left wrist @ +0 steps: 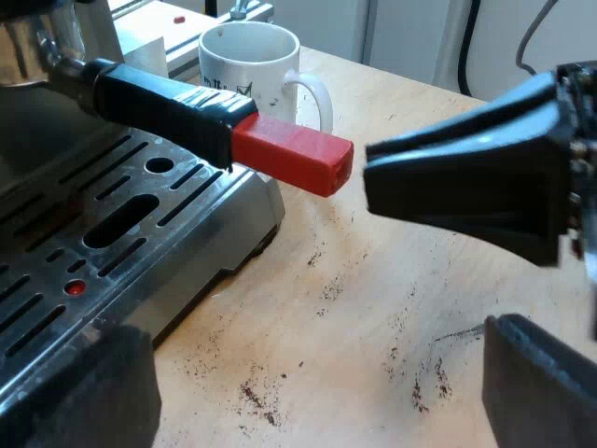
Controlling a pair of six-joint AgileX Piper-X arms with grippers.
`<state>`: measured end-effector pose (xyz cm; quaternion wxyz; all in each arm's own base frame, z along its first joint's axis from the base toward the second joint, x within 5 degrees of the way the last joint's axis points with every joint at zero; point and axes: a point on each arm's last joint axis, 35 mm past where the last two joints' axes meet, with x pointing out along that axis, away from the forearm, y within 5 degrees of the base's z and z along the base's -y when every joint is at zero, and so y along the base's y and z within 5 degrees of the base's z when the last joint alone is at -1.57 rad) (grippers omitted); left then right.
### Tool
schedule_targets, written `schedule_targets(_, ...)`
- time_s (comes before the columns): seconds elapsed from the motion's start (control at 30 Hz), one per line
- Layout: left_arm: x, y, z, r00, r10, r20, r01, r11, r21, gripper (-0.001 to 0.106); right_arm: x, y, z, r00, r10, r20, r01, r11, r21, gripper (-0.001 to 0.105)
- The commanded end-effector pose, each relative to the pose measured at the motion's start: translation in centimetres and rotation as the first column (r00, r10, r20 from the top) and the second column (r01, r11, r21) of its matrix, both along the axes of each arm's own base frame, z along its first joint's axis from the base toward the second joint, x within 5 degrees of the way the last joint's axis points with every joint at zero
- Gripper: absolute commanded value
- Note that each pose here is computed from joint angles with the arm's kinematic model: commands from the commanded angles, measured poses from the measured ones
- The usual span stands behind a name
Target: Grind coffee beans and then tamp
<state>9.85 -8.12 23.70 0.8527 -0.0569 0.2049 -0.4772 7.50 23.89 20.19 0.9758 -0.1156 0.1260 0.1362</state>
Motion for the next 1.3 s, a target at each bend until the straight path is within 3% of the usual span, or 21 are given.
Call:
schedule_targets(0.03, 0.0, -0.1, 0.3, 1.0, 0.005, 0.007, -0.005, 1.0, -0.013, 0.073, 0.8, 0.0, 0.2, 1.0, -0.004, -0.009, 0.005, 1.0, 0.012, 0.01)
schedule_targets(0.13, 0.0, -0.1, 0.3, 1.0, 0.005, 0.007, -0.005, 1.0, -0.013, 0.073, 1.7, -0.2, 0.3, 1.0, -0.018, -0.016, 0.018, 0.999, 0.029, 0.01)
schedule_targets(0.3, 0.0, -0.1, 0.3, 1.0, 0.005, 0.007, -0.005, 1.0, -0.013, 0.073, 2.7, -0.4, 0.7, 0.999, -0.046, 0.014, 0.046, 0.999, 0.009, 0.01)
schedule_targets(0.4, 0.0, -0.1, 0.3, 1.0, 0.005, 0.007, -0.005, 1.0, -0.013, 0.073, 3.0, -0.7, 1.1, 0.987, -0.145, 0.072, 0.143, 0.989, 0.023, 0.01)
schedule_targets(0.5, 0.0, -0.1, 0.3, 1.0, 0.005, 0.007, -0.005, 1.0, -0.013, 0.073, 3.0, -0.7, 1.1, 0.982, -0.17, 0.086, 0.169, 0.985, 0.023, 0.01)
schedule_targets(0.63, 0.0, -0.1, 0.3, 1.0, 0.005, 0.007, -0.005, 1.0, -0.013, 0.073, 2.8, -0.6, 1.1, 0.984, -0.159, 0.085, 0.157, 0.987, 0.023, 0.01)
schedule_targets(0.77, 0.0, -0.1, 0.3, 1.0, 0.005, 0.007, -0.005, 1.0, -0.013, 0.073, 1.6, -0.3, 1.5, 0.991, -0.091, 0.102, 0.094, 0.995, -0.029, 0.01)
schedule_targets(0.83, 0.0, -0.1, 0.3, 1.0, 0.005, 0.007, -0.005, 1.0, -0.013, 0.073, 0.7, -0.3, 2.0, 0.993, -0.054, 0.106, 0.058, 0.998, -0.03, 0.011)
schedule_targets(0.93, 0.0, -0.1, 0.3, 1.0, 0.005, 0.007, -0.005, 1.0, -0.013, 0.073, -0.3, -0.3, 2.7, 0.993, -0.014, 0.115, 0.015, 1.0, -0.01, 0.02)
schedule_targets(1.1, 0.0, -0.1, 0.3, 1.0, 0.005, 0.007, -0.005, 1.0, -0.013, 0.073, -1.2, -0.6, 4.5, 0.992, 0.022, 0.123, -0.028, 0.998, 0.05, 0.058)
schedule_targets(1.2, 0.0, -0.1, 0.3, 1.0, -0.001, 0.003, 0.001, 1.0, -0.013, 0.073, -1.1, -0.6, 5.9, 0.992, 0.049, 0.119, -0.061, 0.993, 0.1, 0.065)
schedule_targets(1.3, -0.1, -0.1, 0.9, 1.0, -0.015, -0.01, 0.015, 1.0, -0.01, 0.073, -1.1, -0.3, 7.5, 0.991, 0.048, 0.121, -0.062, 0.992, 0.109, 0.065)
